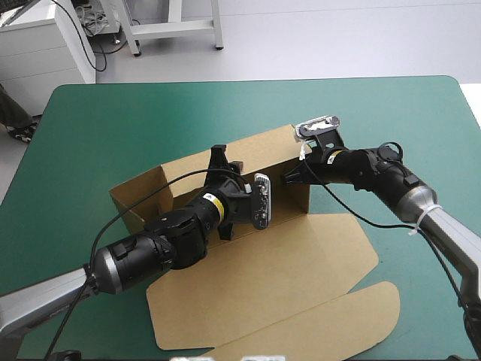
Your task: Fold the box
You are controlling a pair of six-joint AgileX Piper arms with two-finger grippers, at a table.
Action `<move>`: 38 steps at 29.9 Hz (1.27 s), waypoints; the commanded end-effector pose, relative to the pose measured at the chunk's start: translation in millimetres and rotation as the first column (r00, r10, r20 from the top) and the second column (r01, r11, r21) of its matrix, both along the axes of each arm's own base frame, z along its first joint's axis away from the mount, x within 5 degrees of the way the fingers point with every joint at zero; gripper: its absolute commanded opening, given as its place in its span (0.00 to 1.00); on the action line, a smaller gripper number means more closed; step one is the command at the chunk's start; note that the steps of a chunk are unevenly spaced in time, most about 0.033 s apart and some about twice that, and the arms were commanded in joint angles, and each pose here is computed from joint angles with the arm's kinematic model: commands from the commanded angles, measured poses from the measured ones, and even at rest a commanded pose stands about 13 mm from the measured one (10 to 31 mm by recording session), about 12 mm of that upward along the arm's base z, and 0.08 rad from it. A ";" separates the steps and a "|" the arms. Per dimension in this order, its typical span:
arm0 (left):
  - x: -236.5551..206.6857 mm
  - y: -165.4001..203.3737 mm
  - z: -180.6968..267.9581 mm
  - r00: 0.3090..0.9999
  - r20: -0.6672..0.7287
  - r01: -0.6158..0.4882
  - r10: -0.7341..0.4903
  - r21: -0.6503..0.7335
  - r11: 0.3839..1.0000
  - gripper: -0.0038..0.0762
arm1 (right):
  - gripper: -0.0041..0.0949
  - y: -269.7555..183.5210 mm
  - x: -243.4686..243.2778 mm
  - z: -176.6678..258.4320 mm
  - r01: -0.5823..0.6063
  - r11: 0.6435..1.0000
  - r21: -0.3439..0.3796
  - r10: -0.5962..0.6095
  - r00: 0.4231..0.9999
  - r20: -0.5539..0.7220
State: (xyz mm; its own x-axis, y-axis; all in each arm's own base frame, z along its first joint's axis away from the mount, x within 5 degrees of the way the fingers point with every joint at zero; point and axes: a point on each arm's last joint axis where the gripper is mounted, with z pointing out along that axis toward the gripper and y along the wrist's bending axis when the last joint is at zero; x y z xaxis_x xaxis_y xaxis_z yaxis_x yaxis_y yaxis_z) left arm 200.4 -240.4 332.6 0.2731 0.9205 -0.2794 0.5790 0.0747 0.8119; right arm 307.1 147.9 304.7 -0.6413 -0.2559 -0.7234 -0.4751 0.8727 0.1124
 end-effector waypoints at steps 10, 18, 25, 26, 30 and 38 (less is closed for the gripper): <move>-47.7 -2.4 28.4 0.998 0.034 0.045 -0.045 -0.005 0.999 0.58 | 0.03 1.5 10.6 7.1 0.067 0.993 0.096 -0.070 0.997 0.029; -62.6 7.3 54.8 0.991 0.130 -0.016 0.035 -0.150 0.989 0.53 | 0.03 -5.8 8.6 11.3 0.051 0.998 0.047 -0.049 0.998 -0.042; -40.2 30.2 101.9 0.962 0.196 -0.139 0.191 -0.254 0.957 0.53 | 0.03 -16.3 1.7 42.6 0.070 0.997 -0.011 -0.071 0.997 -0.039; -35.6 34.0 108.7 0.956 0.204 -0.150 0.210 -0.276 0.949 0.53 | 0.03 -18.9 -0.9 48.7 0.081 0.996 -0.026 -0.082 0.996 -0.043; -11.4 57.1 135.0 0.939 0.166 -0.214 0.300 -0.402 0.891 0.53 | 0.03 -28.3 -8.0 66.1 0.100 0.987 -0.124 -0.111 0.990 -0.083; 35.6 121.4 139.6 0.889 -0.065 -0.424 0.452 -0.485 0.764 0.53 | 0.03 -44.1 -10.1 103.8 0.147 0.976 -0.161 -0.159 0.985 -0.063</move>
